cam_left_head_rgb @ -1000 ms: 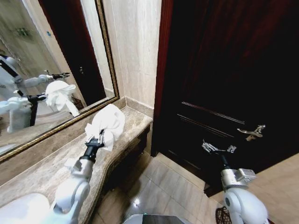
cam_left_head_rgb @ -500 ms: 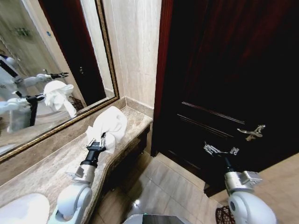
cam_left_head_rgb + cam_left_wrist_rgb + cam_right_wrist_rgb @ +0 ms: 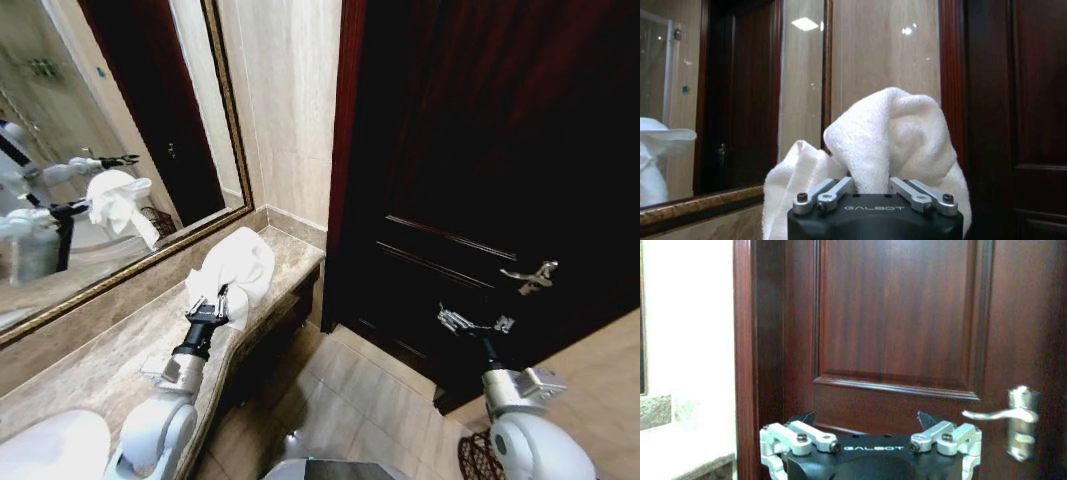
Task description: Discard the used towel into the hamper.
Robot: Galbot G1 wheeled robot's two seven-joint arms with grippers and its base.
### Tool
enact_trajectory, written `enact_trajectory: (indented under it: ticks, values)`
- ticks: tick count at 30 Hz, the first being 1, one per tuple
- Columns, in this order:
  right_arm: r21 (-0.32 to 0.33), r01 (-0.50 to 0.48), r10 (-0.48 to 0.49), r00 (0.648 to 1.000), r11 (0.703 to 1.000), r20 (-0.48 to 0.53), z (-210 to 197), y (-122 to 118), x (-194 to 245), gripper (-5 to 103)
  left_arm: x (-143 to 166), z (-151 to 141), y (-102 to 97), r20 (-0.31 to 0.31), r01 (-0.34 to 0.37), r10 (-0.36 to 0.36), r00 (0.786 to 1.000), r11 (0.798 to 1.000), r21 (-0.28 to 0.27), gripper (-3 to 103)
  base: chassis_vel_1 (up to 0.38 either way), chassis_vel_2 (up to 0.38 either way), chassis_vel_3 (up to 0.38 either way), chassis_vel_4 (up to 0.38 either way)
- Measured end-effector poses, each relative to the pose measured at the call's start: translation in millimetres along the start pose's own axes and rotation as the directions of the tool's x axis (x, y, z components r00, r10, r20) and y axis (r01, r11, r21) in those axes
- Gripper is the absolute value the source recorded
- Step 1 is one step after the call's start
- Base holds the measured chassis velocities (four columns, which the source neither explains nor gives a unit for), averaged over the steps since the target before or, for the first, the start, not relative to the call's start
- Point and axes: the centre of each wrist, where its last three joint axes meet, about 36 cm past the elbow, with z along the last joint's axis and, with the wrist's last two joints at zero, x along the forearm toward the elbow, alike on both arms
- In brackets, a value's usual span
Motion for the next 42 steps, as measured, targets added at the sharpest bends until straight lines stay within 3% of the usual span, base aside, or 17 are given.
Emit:
enact_trajectory:
  ticks: [18,42]
  values:
    - [-0.010,0.003,-0.003,1.000,1.000,0.009,8.4,0.2,-0.6,100,2.5,4.6,-1.3,0.007,0.005,-0.005,1.000,1.000,-0.031,11,0.185,-0.193,-0.179,0.176]
    - [-0.018,0.017,-0.017,1.000,1.000,0.019,8.1,10.7,-3.2,100,5.2,19.4,0.3,-0.004,-0.006,0.006,1.000,0.999,-0.041,11,-0.057,-0.044,-0.045,-0.054]
